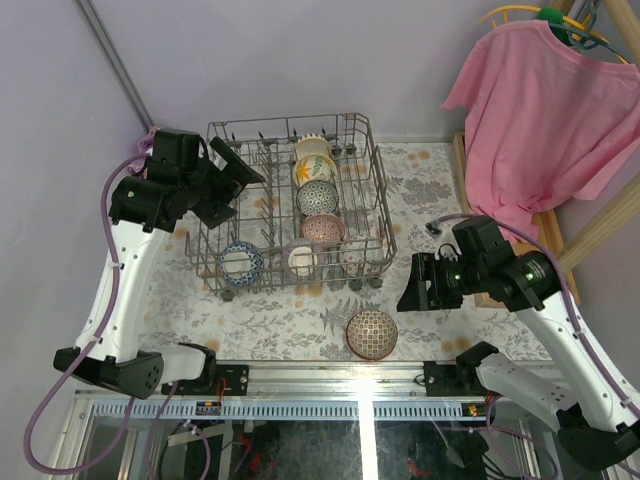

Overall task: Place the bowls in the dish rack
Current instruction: Pick up the bowl from the center of the board.

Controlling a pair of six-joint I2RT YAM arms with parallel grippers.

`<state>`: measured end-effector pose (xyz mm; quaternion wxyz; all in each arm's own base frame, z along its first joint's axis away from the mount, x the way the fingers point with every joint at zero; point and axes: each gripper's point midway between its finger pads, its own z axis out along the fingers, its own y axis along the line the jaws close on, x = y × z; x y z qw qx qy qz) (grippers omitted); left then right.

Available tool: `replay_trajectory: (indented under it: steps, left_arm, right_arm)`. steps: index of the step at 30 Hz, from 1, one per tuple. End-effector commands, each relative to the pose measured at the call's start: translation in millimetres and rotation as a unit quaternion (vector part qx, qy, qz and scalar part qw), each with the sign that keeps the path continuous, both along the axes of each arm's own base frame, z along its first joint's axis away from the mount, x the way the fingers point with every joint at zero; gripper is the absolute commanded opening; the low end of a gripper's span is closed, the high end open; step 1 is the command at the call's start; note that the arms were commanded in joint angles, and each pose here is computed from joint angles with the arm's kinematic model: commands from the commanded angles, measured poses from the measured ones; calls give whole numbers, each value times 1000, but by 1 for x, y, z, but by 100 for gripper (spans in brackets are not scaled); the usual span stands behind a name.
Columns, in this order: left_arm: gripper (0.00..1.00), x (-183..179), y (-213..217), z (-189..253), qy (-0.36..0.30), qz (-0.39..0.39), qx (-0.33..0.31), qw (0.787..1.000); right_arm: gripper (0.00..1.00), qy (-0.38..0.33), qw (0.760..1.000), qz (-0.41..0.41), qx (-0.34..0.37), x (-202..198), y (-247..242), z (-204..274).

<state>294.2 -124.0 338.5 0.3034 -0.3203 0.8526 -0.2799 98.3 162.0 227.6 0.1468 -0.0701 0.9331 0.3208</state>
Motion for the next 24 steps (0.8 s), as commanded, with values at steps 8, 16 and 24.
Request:
replay_trajectory:
  steps: [8,16,24]
  left_arm:
    - [100,-6,4,10,-11,9,3,1000]
    - [100,-2,5,12,-15,12,5,1000]
    - [100,-1,6,9,-12,13,8,1000]
  right_arm:
    - [63,-15,987,161,-18,-16,34,-3]
    - [63,-80,965,236,-83,-51,65,-15]
    - [60,-107,932,309,-159,-69,61,-52]
